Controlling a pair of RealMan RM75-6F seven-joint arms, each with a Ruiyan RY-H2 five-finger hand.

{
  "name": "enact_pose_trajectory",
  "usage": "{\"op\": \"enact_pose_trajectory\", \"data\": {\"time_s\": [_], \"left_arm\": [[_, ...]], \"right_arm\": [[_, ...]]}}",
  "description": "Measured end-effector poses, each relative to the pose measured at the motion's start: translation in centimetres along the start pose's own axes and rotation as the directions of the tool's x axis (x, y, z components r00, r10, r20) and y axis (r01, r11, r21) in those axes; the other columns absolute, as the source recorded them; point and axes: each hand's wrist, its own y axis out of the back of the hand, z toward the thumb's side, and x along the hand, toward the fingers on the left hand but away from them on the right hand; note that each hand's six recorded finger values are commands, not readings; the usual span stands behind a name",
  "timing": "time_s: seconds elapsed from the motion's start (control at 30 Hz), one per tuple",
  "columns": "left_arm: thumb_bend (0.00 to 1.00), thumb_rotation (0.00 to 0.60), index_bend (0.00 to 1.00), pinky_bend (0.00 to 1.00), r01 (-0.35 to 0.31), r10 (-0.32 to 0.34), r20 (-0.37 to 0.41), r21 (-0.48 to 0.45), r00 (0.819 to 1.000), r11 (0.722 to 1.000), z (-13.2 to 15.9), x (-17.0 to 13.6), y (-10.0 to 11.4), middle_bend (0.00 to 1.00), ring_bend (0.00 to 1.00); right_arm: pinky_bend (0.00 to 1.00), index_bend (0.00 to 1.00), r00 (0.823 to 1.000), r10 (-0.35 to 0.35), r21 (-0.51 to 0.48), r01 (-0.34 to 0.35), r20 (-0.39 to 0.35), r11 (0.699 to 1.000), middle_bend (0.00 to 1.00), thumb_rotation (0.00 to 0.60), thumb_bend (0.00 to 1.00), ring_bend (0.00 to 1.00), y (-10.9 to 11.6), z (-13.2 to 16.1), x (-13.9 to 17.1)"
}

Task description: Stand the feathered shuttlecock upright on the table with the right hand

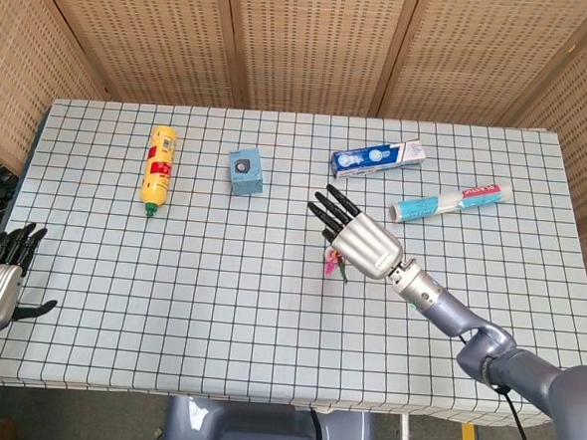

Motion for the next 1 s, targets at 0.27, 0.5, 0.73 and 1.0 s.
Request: {"op": "enact_pose_trajectory", "data": {"time_s": [0.27,0.5,0.73,1.0], "left_arm": [[0.0,0.6,0.0,0.0,-0.001,0.001,-0.003,-0.006,1.0,1.0,-0.2,-0.1,0.1,0.0,0.0],[0.0,0.6,0.0,0.0,0.002,-0.002,-0.003,-0.006,1.0,1.0,-0.3,-0.1,0.1,0.0,0.0],[0.0,0.6,0.0,0.0,0.002,-0.002,0.005,-0.003,1.0,1.0,0.0,-0.1,0.0,0.0,0.0],[0.0,0.6,0.0,0.0,0.002,-0.002,-0.001,-0.009,1.0,1.0,-0.3,-0.2,0.1,0.0,0.0]], "right_arm": [[0.0,0.71,0.996,0.092,-0.005,-0.092,0.005,0.996,0.2,0.6,0.63,0.0,-1.5,0.6,-3.3],[0.0,0.71,0.998,0.066,-0.016,-0.066,-0.009,0.998,0.2,0.6,0.63,0.0,-0.8,2.1,-4.8],[0.0,0.13,0.998,0.056,0.0,-0.056,-0.034,0.998,0.09,0.6,0.07,0.0,-0.2,3.5,-5.7],[0.0,0.0,1.0,0.026,-0.021,-0.025,0.015,0.999,0.03,0.6,0.0,0.0,1.6,3.6,-6.1]]}}
